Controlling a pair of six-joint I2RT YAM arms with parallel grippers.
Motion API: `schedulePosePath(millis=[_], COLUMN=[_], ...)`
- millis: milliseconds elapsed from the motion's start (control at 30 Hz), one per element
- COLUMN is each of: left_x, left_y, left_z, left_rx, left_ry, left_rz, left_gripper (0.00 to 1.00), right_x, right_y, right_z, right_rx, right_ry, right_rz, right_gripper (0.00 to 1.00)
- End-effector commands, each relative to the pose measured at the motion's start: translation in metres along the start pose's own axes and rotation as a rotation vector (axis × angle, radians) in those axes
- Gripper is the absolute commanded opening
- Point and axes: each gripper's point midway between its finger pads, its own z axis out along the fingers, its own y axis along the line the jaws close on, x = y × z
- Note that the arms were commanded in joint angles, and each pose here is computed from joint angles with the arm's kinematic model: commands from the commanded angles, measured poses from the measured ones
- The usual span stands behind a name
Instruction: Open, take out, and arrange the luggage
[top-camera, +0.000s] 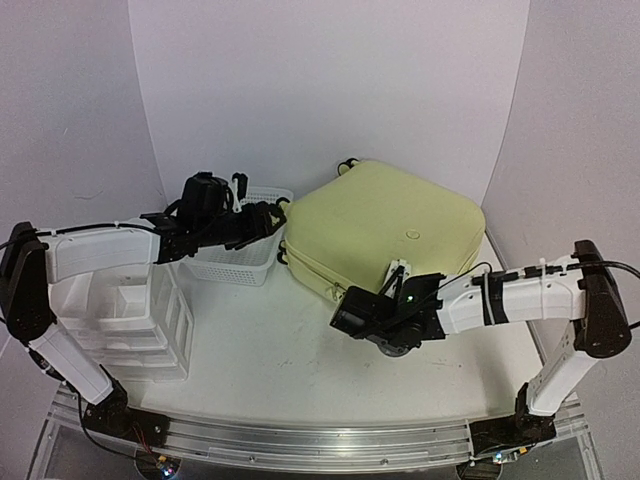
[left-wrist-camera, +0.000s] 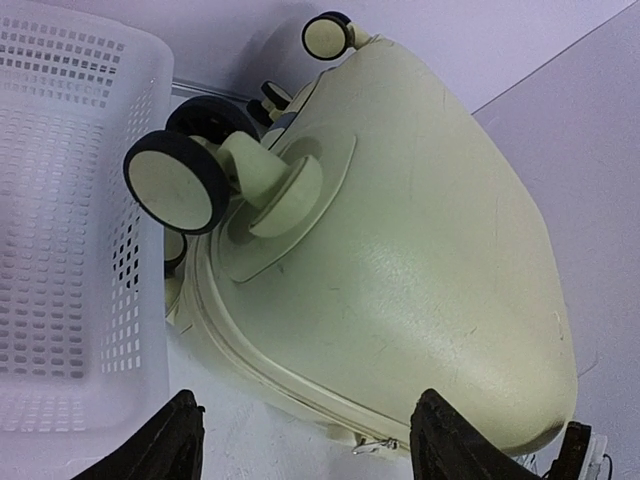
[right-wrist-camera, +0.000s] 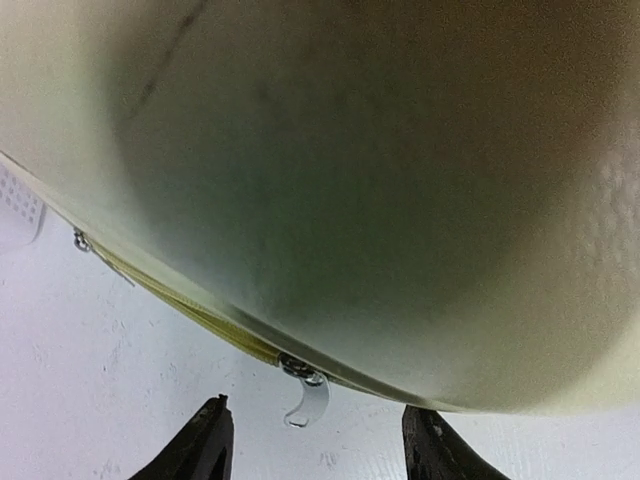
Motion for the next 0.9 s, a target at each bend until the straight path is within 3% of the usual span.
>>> schedulePosePath(millis=[0,433,600,667,733,867], left_x=[-0.017,-0.023,-0.026,-0.026,-0.024,-0.02], left_y=[-0.01,-0.006,0.002,0.001,0.003,-0.002], left_z=[-0.024,-0.044,-0.036,-0.029,-0.022,-0.01], left_rx=[0.006,-0.048,-0.101,-0.105,-0.114,-0.09], left_ry=[-0.068,-0.092,-0.087,-0.062,-0.04,-0.001], left_rz=[0.067,0.142,0.177,0.19,0.2,0.241], left_gripper=[0.71,0.72,0.8,0.81,0.82,0.83], right_x=[-0.023,-0.031,-0.023,-0.021,-0.021,-0.022], right_y=[-0.012,-0.028,-0.029,-0.034,-0.039,-0.045], right_z=[0.005,0.002,0.007,0.007,0.007,0.002], right_rx=[0.111,0.393,0.454,0.466,0.478,0.486], right_ry=[-0.128,-0.218,-0.207,-0.202,-0.199,-0.174], right_rz=[0.156,0.116,0.07,0.054,0.025,-0.038], right_gripper=[0.54,0.43,0.38,0.28,0.12,0.03])
